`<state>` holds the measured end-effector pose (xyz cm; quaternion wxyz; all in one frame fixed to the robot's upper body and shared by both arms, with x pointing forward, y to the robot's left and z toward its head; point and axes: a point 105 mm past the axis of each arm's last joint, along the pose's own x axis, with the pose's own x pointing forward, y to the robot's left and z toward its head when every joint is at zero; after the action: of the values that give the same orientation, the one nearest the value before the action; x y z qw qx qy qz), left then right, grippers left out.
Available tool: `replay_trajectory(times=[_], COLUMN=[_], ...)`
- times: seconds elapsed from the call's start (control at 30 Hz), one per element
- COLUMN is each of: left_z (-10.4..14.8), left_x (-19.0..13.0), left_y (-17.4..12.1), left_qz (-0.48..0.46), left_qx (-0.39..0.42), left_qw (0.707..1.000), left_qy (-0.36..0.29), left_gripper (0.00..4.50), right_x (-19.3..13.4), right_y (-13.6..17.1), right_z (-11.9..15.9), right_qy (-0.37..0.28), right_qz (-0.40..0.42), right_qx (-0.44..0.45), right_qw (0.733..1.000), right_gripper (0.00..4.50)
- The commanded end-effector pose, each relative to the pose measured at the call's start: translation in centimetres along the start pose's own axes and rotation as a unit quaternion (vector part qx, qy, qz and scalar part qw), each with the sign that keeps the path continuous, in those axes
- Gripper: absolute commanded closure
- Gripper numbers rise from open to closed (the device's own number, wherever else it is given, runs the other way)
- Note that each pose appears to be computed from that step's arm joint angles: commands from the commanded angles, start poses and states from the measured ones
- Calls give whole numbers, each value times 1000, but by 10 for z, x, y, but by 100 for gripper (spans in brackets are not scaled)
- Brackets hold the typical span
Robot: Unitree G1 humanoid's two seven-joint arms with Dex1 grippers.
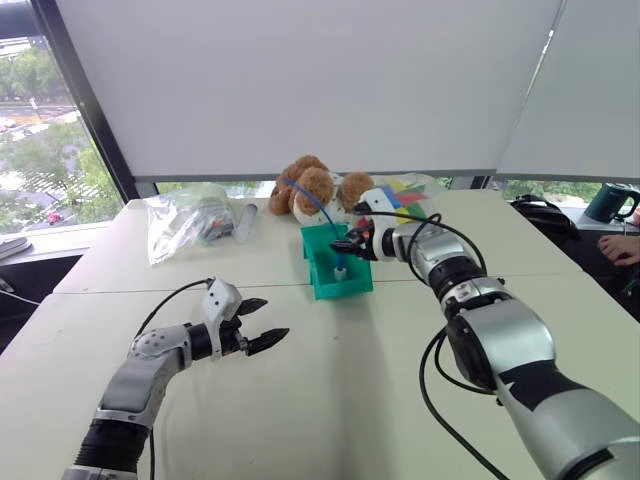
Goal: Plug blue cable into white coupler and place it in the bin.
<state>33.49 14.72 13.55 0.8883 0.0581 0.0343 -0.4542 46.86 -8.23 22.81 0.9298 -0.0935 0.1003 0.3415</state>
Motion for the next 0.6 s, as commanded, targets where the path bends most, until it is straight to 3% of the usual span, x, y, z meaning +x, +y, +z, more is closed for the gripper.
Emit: replay_trajectory(times=[0.03, 0.13, 0.27, 0.4, 0.6], left_z=[15, 19, 24, 30, 38], left_x=[-6, -7, -12, -21, -33], left_y=[1, 3, 5, 7, 1], left_qz=[4, 6, 10, 17, 21], left_qx=[3, -5, -8, -9, -16], left_qw=[1000, 1000, 1000, 999, 999], left_qy=[-22, -27, -29, -29, -25], left_gripper=[0, 0, 0, 0, 0], right_x=[-24, -53, -93, -138, -178], right_y=[-19, -41, -43, -9, 33], right_z=[55, 66, 50, 22, -20], right_qy=[-86, -103, -97, -97, -66], right_qz=[-26, -34, 1, 46, 68], right_qx=[-7, -16, -33, -49, -41], right_qw=[996, 994, 995, 993, 995], right_gripper=[5, 5, 5, 5, 5])
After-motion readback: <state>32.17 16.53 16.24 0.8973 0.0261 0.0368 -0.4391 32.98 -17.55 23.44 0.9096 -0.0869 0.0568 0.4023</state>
